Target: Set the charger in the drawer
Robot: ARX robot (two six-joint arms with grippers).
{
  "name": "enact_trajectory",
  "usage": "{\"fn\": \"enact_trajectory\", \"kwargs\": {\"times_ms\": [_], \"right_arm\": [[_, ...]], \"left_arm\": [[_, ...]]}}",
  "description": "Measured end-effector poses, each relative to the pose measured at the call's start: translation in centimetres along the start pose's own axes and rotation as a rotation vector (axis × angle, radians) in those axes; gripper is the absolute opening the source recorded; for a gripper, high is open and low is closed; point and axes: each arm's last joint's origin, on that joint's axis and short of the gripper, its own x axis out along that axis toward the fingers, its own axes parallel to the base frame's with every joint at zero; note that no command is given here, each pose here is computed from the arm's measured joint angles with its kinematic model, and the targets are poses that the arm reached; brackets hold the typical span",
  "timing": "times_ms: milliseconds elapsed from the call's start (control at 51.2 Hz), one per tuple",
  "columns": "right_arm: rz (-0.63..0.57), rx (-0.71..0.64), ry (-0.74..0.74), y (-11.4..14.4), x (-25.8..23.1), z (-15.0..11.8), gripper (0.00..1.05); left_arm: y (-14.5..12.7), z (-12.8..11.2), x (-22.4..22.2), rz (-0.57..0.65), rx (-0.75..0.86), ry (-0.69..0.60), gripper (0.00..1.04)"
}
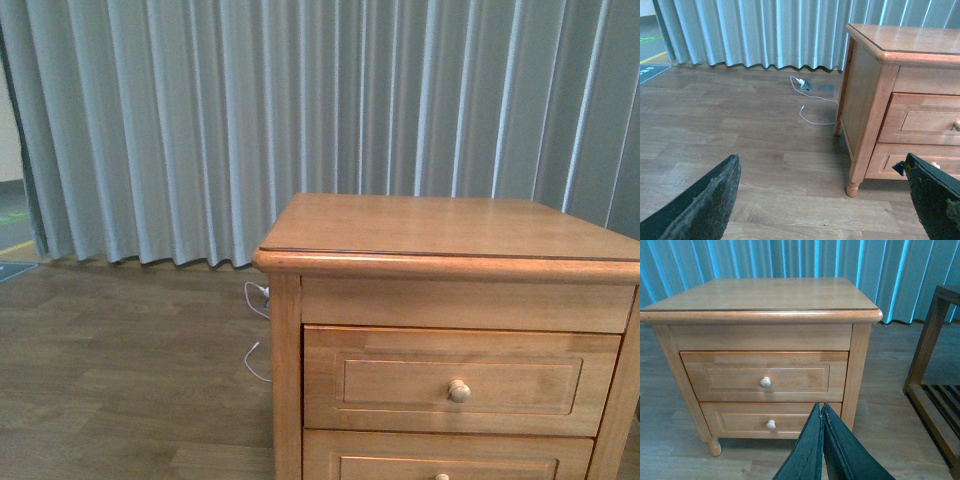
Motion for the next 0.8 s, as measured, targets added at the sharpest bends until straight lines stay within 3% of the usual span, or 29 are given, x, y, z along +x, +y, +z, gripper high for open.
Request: {"fn": "enact_trajectory", "kwargs": {"times_ms": [234,801], "right_arm": [[0.0,0.0,-0.006,0.0,-0.7,-1.3,0.02],[0.001,0.0,-0.003,0.0,-2.2,-1.6,0.02]], "left_arm": [[0.0,0.0,0.0,0.0,0.0,0.0,0.99],[0.0,0.0,0.0,0.0,0.0,0.0,0.99]]}}
